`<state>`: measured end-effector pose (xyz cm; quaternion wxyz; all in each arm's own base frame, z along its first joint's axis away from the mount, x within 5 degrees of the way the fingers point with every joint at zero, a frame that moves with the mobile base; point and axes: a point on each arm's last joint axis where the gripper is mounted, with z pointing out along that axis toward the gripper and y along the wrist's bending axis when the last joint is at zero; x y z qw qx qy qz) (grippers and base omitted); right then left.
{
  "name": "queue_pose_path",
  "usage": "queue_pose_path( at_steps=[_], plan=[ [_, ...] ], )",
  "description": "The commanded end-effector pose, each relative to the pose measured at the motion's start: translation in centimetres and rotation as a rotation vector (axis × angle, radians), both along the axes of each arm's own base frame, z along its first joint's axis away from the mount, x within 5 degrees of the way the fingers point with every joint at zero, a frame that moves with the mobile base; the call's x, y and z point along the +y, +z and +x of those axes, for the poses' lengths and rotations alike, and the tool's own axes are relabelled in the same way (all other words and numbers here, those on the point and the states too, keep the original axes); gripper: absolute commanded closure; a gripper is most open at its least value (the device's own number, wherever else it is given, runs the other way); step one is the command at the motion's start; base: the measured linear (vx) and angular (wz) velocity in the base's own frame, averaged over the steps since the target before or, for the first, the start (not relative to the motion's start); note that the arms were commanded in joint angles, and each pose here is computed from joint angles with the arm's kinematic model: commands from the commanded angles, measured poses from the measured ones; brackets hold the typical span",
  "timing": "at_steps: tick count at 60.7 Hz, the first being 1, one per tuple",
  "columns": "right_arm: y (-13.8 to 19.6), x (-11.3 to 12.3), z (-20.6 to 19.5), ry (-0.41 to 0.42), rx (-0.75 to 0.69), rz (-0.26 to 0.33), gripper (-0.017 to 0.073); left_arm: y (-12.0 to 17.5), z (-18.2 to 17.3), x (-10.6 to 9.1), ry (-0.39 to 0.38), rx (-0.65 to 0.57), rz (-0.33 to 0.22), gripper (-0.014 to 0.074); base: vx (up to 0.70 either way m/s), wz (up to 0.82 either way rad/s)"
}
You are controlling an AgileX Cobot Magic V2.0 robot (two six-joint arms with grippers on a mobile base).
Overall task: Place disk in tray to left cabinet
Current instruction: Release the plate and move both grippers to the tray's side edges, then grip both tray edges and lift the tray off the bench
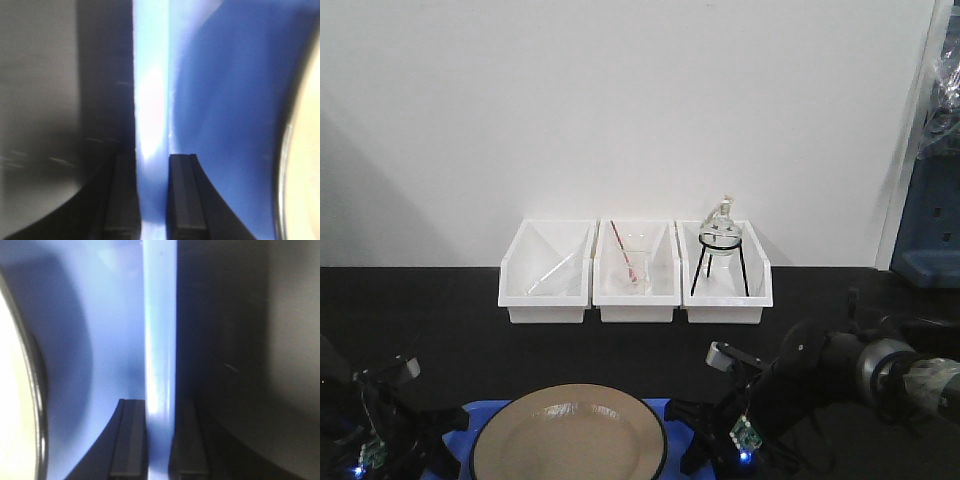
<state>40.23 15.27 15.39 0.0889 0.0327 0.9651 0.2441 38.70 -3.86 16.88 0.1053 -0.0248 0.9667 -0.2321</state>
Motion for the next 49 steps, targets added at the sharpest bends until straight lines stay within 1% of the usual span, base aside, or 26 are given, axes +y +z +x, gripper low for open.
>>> queue_pose_path(
  at_steps=[1,7,12,16,22,27,36,42,49],
  plan=[
    [5.6,-0.1,-0.1,-0.048,-0.077,0.120,0.0564,5.9,0.1,-1.9,0.010,-0.105,-0.148,0.0597,0.00,0.00],
    [7.4,-0.8,-0.6,-0.047,-0.092,0.131,0.0564,8.0,0.1,-2.2,0.023,-0.112,-0.188,0.0597,0.00,0.00],
    [9.0,-1.4,-0.9,-0.055,-0.119,0.142,0.0564,9.4,0.0,-2.4,0.023,-0.111,-0.219,0.0597,0.00,0.00],
    [10.4,-1.7,-1.2,-0.061,-0.151,0.151,0.0564,10.6,-0.1,-2.5,0.016,-0.136,-0.239,0.0597,0.00,0.00],
    [12.6,-1.9,-2.0,-0.060,-0.204,0.165,0.0564,12.3,-0.6,-2.8,0.033,-0.165,-0.290,0.0597,0.00,0.00],
    [14.2,-2.0,-2.6,-0.078,-0.229,0.183,0.0564,13.8,-1.2,-2.9,0.050,-0.188,-0.333,0.0596,0.00,0.00],
    [17.0,-2.3,-3.4,-0.086,-0.277,0.196,0.0564,16.5,-2.6,-2.9,0.051,-0.255,-0.347,0.0595,0.00,0.00],
    [18.8,-2.3,-3.9,-0.069,-0.296,0.206,0.0563,18.1,-3.5,-2.9,0.068,-0.279,-0.361,0.0594,0.00,0.00],
    [20.2,-2.2,-4.0,-0.051,-0.309,0.217,0.0563,19.4,-4.5,-2.9,0.067,-0.302,-0.368,0.0594,0.00,0.00]
  ],
)
